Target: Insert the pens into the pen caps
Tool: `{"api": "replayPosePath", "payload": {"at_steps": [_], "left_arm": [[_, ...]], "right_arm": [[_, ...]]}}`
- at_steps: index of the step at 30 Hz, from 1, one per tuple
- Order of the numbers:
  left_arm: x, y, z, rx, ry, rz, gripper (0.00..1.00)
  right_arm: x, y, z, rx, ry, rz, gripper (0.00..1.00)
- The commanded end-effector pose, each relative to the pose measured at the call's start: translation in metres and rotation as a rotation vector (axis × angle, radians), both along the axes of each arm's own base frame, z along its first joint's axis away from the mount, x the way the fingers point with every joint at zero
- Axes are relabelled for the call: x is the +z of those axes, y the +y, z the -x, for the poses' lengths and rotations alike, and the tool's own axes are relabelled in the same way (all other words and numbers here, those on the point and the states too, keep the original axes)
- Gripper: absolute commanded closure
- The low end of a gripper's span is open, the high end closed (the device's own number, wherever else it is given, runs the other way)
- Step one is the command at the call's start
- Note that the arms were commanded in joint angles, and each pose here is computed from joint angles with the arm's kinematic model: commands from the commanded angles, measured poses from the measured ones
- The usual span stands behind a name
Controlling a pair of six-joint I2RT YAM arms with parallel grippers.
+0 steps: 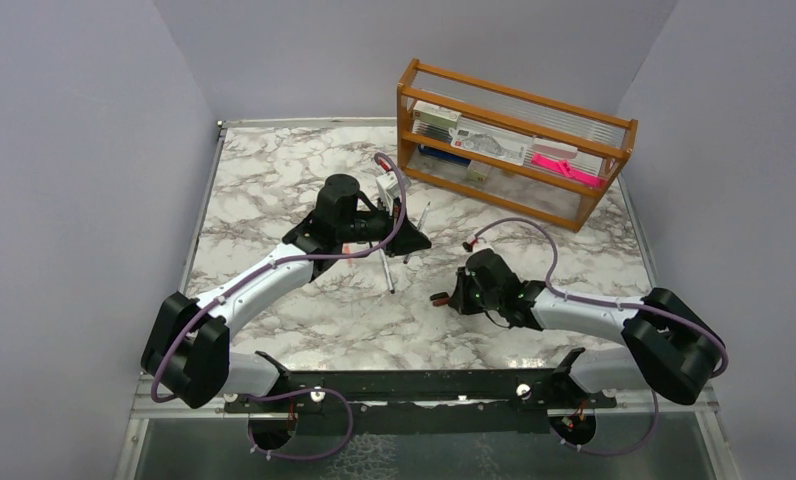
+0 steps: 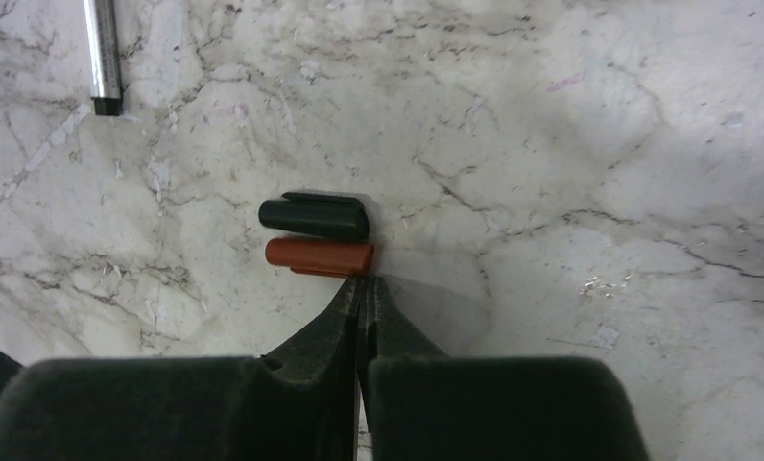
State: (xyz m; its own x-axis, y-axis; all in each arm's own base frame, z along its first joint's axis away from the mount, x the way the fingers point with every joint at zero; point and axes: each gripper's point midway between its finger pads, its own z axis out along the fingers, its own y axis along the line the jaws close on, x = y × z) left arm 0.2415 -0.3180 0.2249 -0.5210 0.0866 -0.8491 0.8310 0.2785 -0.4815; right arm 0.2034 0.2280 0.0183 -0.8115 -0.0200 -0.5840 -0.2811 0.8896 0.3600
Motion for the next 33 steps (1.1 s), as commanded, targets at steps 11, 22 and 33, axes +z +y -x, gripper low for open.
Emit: {"api": "replayPosePath", "payload": {"at_steps": [11, 22, 33], "left_arm": [[-0.002, 0.003, 0.000, 0.007, -0.013, -0.010, 1.00], [-0.001, 0.005, -0.001, 0.026, -0.019, -0.016, 1.00], [0.006, 0.024, -0.027, 0.258, -0.066, -0.022, 1.00]], "right_arm": [[0.017, 0.007, -0.049, 0.001, -0.097, 0.036, 0.99], [0.045, -0.005, -0.067, -0.147, -0.156, 0.034, 0.63], [0.062, -0.044, -0.050, -0.471, -0.118, 0.004, 0.38]]}}
